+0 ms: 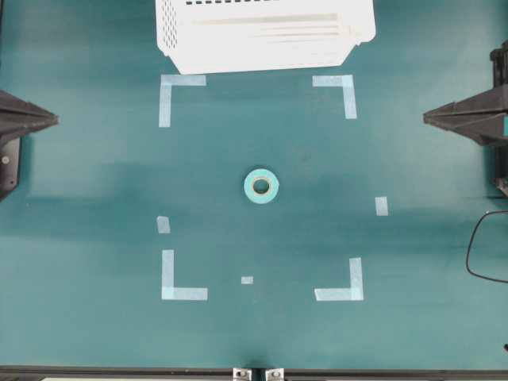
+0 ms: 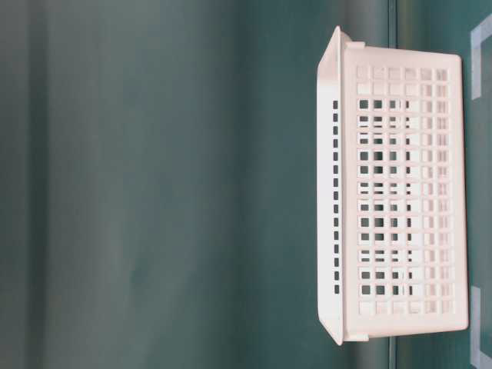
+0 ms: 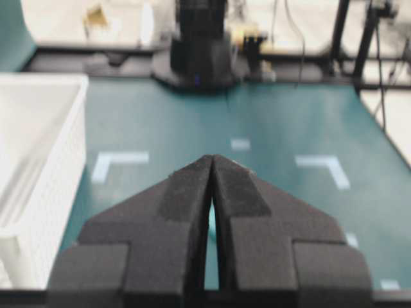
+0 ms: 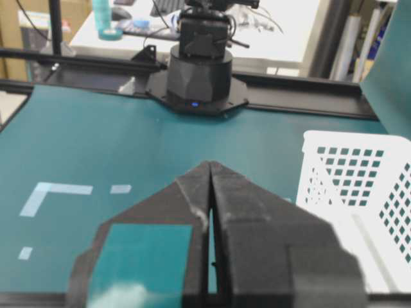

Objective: Put the tape in the middle into the white basket.
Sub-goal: 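Open the right gripper and move it inward toward the tape roll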

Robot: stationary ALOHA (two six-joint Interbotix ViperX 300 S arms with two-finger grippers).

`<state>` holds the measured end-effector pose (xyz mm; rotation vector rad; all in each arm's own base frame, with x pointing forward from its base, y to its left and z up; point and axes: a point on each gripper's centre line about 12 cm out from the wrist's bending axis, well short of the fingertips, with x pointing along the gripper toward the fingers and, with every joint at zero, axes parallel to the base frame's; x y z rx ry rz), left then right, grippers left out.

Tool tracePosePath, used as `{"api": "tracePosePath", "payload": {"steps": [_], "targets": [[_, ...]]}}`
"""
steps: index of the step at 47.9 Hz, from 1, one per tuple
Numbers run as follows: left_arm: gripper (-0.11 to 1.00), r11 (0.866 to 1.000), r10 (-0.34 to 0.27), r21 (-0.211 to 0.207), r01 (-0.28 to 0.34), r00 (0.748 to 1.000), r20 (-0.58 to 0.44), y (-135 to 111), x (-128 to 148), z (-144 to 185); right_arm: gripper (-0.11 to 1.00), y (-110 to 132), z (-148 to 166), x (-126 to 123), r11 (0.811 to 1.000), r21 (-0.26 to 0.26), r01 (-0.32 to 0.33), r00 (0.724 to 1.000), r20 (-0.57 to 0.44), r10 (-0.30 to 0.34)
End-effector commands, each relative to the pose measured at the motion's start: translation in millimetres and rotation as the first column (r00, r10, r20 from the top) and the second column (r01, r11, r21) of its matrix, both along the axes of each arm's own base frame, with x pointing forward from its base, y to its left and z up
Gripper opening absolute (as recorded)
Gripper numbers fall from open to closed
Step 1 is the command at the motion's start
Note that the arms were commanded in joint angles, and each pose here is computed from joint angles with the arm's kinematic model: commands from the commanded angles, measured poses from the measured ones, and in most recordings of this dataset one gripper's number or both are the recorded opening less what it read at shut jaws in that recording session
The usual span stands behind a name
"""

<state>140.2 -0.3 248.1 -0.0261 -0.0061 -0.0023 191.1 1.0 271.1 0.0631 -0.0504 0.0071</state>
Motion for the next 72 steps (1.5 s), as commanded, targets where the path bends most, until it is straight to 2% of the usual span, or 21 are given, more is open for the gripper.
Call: {"api": "tracePosePath", "payload": {"steps": [1, 6, 15, 19, 33, 59, 72], "targets": [[-0.11, 1.0, -0.002, -0.003, 0.002, 1.0, -0.026, -0.3, 0.4, -1.3, 0.08, 0.0, 5.9, 3.0, 1.0, 0.003, 0.0, 1.0, 0.026, 0.0], [-0.11, 1.0, -0.001, -0.003, 0.001, 0.998, -0.063, -0.2, 0.1, -8.9, 0.32, -0.3, 7.1, 3.2, 1.0, 0.005, 0.002, 0.999, 0.041, -0.002], [-0.11, 1.0, -0.002, -0.003, 0.002, 0.994, -0.109, -0.2, -0.9, -23.0, 0.87, -1.1, 6.2, 4.1, 1.0, 0.012, 0.006, 0.999, 0.038, -0.006], [-0.11, 1.0, -0.002, -0.003, 0.002, 0.992, -0.128, -0.2, -2.2, -31.6, 0.98, -1.1, 3.5, 5.6, 1.0, 0.023, 0.005, 1.0, 0.026, -0.005], [-0.11, 1.0, -0.002, -0.001, 0.002, 0.985, -0.171, -0.2, -7.8, -57.7, 1.0, -1.1, -8.2, 15.2, 0.999, 0.049, 0.006, 1.0, -0.029, -0.004], [-0.11, 1.0, -0.002, -0.003, 0.002, 0.978, -0.207, -0.2, -10.5, -73.7, 1.0, -1.1, -22.9, 47.6, 0.999, 0.049, 0.009, 0.995, -0.103, -0.004], [-0.11, 1.0, -0.002, 0.0, 0.002, 0.981, -0.194, -0.2, -11.9, -73.7, 1.0, -1.2, -32.3, 66.7, 0.999, 0.049, 0.012, 0.988, -0.156, -0.004]]}}
